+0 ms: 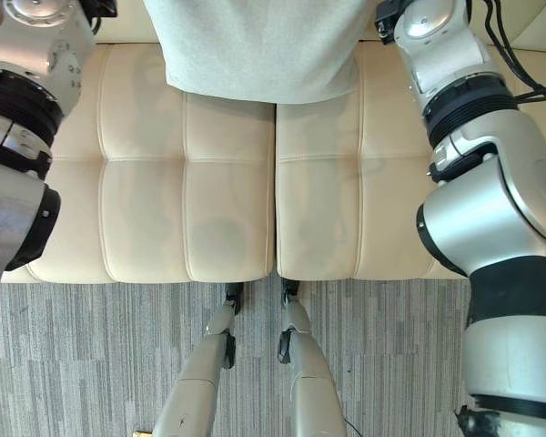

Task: Pick up all the scattered cushions and arrange them neatly on the sofa.

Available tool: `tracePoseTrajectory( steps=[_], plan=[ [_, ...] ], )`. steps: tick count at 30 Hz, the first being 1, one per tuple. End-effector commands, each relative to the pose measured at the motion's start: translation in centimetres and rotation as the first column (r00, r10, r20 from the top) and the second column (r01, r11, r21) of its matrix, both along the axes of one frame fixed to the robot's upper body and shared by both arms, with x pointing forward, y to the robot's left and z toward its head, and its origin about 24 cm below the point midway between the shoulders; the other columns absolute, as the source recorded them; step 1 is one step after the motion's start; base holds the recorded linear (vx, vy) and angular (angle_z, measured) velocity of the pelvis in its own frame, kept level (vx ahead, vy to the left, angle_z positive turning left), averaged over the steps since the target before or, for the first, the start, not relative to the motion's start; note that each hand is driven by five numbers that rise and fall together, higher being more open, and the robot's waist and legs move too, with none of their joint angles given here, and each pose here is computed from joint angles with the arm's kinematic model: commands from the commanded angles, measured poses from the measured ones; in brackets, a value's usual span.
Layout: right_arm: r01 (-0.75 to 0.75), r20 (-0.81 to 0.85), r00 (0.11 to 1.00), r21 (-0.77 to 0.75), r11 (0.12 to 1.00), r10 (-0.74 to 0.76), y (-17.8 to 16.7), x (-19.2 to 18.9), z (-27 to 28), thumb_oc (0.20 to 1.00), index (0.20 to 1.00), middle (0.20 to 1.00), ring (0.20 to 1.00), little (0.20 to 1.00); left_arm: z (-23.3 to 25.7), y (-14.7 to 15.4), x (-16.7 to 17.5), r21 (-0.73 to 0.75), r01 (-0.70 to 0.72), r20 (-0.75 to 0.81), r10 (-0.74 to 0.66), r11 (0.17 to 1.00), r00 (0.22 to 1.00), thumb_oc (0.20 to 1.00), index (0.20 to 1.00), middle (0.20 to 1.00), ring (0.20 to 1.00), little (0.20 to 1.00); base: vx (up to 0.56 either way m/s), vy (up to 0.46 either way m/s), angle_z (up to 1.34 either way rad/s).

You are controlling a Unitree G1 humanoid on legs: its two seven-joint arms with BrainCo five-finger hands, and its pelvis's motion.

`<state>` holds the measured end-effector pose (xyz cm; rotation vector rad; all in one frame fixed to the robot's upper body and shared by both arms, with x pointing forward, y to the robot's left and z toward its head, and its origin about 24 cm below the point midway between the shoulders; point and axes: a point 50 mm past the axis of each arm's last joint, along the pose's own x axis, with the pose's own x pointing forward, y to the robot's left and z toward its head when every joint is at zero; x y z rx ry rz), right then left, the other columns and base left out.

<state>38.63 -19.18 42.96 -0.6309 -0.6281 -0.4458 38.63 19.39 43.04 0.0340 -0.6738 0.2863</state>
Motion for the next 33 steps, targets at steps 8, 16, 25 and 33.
tracePoseTrajectory(
  steps=[8, 16, 25, 33],
  plan=[
    [0.163, -0.017, 0.987, 0.105, 0.981, -0.162, -3.2, 0.0, -1.2, 1.000, 1.000, 1.000, 1.000, 1.000, -2.2, 3.2, 0.4, -0.300, 0.071, 0.006, -0.073, 0.951, 0.997, 1.000, 1.000, 1.000, 1.000, 1.000, 0.02, 0.017, 0.02],
    [0.157, 0.099, 0.963, 0.556, 0.816, -0.252, -7.0, -1.0, -2.5, 1.000, 1.000, 1.000, 1.000, 1.000, -3.5, 5.6, 0.1, -0.412, -0.014, 0.011, 0.020, 0.911, 1.000, 1.000, 1.000, 1.000, 1.000, 1.000, 0.02, 0.022, 0.04],
    [0.166, -0.010, 0.970, 0.751, 0.639, -0.242, -13.8, -1.3, -11.3, 1.000, 1.000, 1.000, 1.000, 1.000, -15.1, 16.5, -2.0, -0.048, -0.421, -0.358, 0.378, 0.906, 0.854, 1.000, 1.000, 1.000, 1.000, 1.000, 0.02, 0.013, -0.03],
    [0.200, -0.245, 0.969, 0.721, 0.664, -0.026, -15.3, -4.9, -29.2, 1.000, 1.000, 1.000, 1.000, 1.000, -36.3, 19.5, -9.6, 0.111, -0.367, -0.759, 0.317, 0.923, 0.569, 1.000, 1.000, 1.000, 1.000, 1.000, 0.08, 0.033, -0.09]
  ],
)
